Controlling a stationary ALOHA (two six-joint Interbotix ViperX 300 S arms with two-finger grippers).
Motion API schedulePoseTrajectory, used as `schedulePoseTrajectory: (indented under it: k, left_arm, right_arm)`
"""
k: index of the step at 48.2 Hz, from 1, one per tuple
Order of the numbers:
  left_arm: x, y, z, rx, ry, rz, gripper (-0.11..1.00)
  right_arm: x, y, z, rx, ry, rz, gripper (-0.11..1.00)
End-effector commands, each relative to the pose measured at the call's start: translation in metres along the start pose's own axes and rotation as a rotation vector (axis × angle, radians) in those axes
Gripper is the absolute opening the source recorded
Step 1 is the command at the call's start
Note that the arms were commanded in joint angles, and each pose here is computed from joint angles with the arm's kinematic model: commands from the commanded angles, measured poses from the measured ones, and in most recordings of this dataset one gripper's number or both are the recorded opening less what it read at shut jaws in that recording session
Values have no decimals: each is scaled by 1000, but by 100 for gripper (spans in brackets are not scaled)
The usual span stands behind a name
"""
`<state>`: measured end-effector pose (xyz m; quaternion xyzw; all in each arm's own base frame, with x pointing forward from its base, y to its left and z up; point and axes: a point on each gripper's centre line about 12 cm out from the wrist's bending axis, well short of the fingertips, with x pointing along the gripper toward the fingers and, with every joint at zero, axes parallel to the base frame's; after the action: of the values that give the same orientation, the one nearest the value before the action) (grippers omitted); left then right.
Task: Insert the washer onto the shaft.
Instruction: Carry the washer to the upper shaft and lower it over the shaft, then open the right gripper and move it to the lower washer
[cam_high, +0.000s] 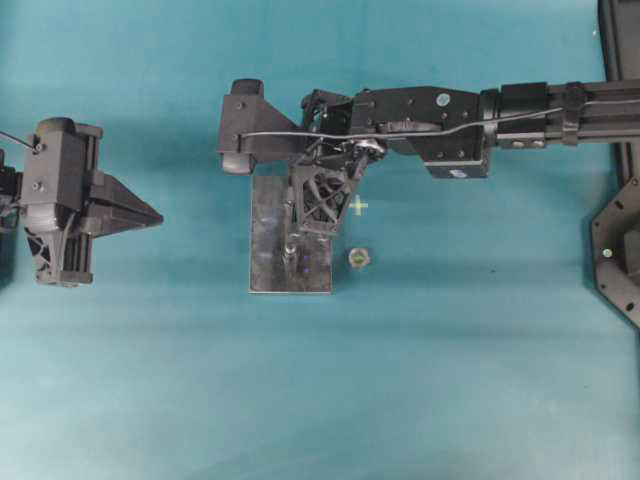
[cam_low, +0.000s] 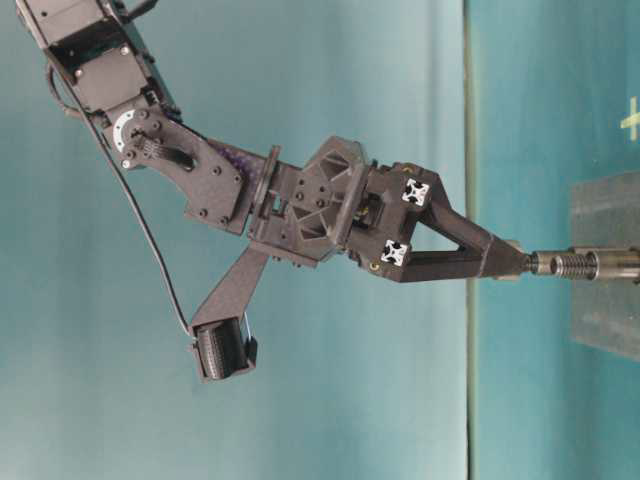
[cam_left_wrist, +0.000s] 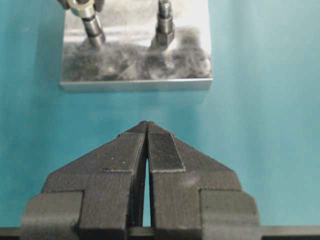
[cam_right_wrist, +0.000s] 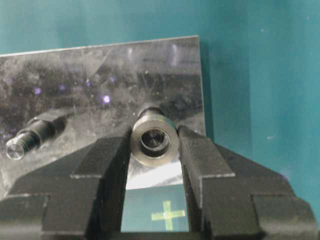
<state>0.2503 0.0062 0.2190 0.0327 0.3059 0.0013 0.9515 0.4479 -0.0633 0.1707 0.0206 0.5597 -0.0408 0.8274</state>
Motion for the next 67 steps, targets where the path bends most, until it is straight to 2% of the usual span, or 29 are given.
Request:
schedulePoseTrajectory:
  k: [1,12,14,20,23,27,34,39,44,54,61,67]
  left_arm:
    - [-1,0,5,2,-18,1,0]
    - [-1,0,6,2,-21,1,0]
    - [-1,0,6,2,-21,1,0]
    - [-2,0,6,3,-23,0,0]
    - [-2,0,6,2,-23,0,0]
    - [-2,-1,7,2,-26,-1,0]
    - [-3,-1,7,4,-28,-4,0]
    - [-3,-2,7,5,-28,-5,0]
    - [-3,-1,7,4,-30,-4,0]
    - [-4,-2,10,5,-37,-4,0]
    - [-4,-1,11,5,-39,-4,0]
    - [-3,-2,10,5,-36,-4,0]
  right_arm:
    - [-13,-6,9,10,-40,-8,32]
    - [-8,-10,7,38,-14,-7,34]
    - [-8,-11,7,46,-12,-7,41]
    - [-7,-11,7,56,-6,-8,76]
    - [-4,-10,6,59,5,-5,83]
    - [-1,-6,6,62,10,8,80]
    - [0,15,7,57,11,58,79]
    - [0,21,8,49,3,65,78]
    - [3,15,8,60,-3,59,78]
    - [3,-15,8,119,-12,30,77]
    - [-2,-14,5,116,-6,32,77]
    - [-8,-1,-2,94,5,46,77]
